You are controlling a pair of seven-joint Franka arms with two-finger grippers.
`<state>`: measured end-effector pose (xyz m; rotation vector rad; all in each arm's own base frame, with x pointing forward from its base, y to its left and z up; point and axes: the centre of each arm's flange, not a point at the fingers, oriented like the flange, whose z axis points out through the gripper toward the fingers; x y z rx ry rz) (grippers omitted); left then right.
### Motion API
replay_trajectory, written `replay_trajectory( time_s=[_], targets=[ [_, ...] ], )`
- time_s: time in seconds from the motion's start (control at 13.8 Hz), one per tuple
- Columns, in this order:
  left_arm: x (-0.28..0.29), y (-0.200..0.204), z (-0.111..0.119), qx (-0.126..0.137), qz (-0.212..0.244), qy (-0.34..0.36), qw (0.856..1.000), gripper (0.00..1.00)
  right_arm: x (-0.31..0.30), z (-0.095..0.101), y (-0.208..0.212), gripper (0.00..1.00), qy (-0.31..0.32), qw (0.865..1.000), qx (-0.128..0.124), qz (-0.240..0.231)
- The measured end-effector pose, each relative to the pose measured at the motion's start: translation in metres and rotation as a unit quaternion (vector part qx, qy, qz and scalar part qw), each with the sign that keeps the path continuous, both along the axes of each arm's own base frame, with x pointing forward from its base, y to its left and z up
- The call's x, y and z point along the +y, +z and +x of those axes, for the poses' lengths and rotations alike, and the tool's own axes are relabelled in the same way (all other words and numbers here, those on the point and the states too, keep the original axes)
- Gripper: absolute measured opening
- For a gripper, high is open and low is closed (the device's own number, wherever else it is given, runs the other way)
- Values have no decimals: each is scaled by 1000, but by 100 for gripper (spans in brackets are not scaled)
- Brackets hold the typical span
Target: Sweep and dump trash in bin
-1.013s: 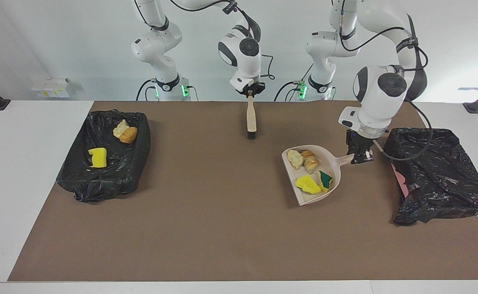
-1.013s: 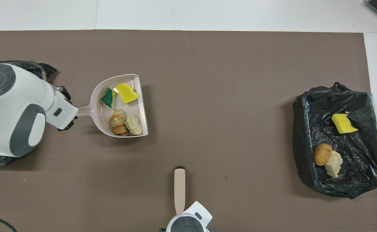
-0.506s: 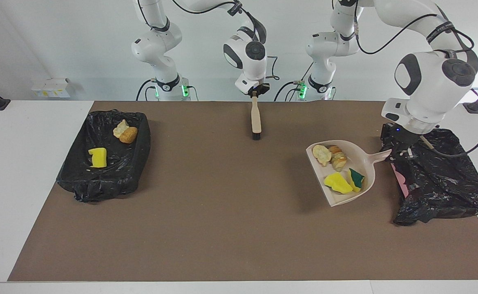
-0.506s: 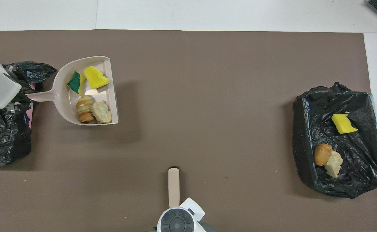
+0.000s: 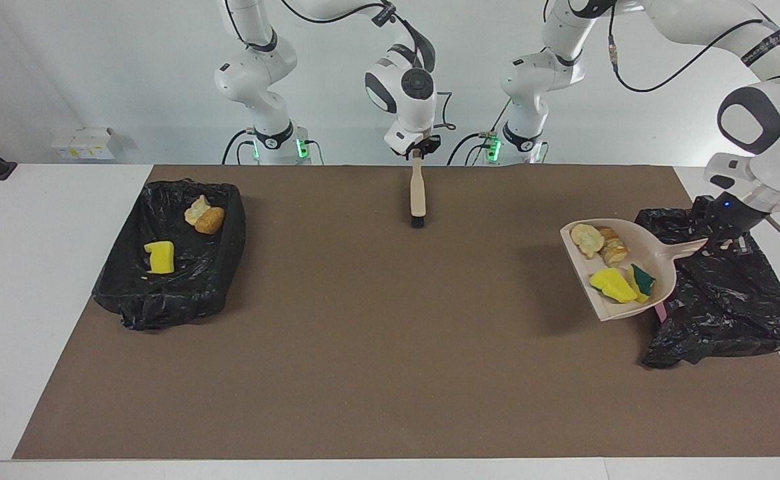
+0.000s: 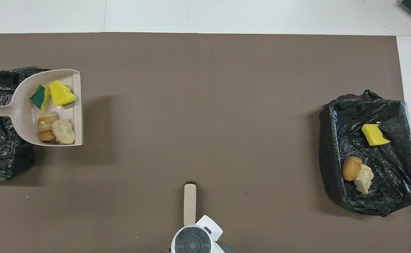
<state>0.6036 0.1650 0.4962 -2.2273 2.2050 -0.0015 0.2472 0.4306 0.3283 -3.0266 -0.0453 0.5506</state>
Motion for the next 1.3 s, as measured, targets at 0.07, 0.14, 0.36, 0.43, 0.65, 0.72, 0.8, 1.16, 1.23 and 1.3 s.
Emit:
replay_trajectory(
  time_s=[0.07,0.14,0.36,0.43,0.65,0.72,0.8,1.16,1.23,1.3],
  targets=[
    [20,1,-5,-3,2,-9,1000,32,1,0,1,61,0,1000,0,1],
    [39,3,-10,-5,4,-17,1000,32,2,1,2,71,0,1000,-2,3],
    [93,14,-27,-17,11,-15,1000,32,4,9,15,79,-3,1000,-3,9],
    [115,19,-35,-21,14,-6,1000,32,2,16,27,79,-8,1000,-5,15],
    [171,37,-51,-30,44,-10,999,32,-33,76,70,88,-59,997,-41,41],
    [178,40,-48,-25,65,-16,997,32,-54,103,81,88,-67,995,-61,42],
    [181,43,-43,-23,87,-24,996,32,-75,128,87,95,-71,993,-82,36],
    [175,42,-10,-8,217,-48,975,32,-169,215,122,100,-104,983,-153,8],
    [163,43,-2,1,249,-50,967,32,-187,229,137,100,-111,981,-157,7],
    [148,45,6,5,277,-56,959,32,-208,243,156,100,-111,980,-162,6]
  ],
)
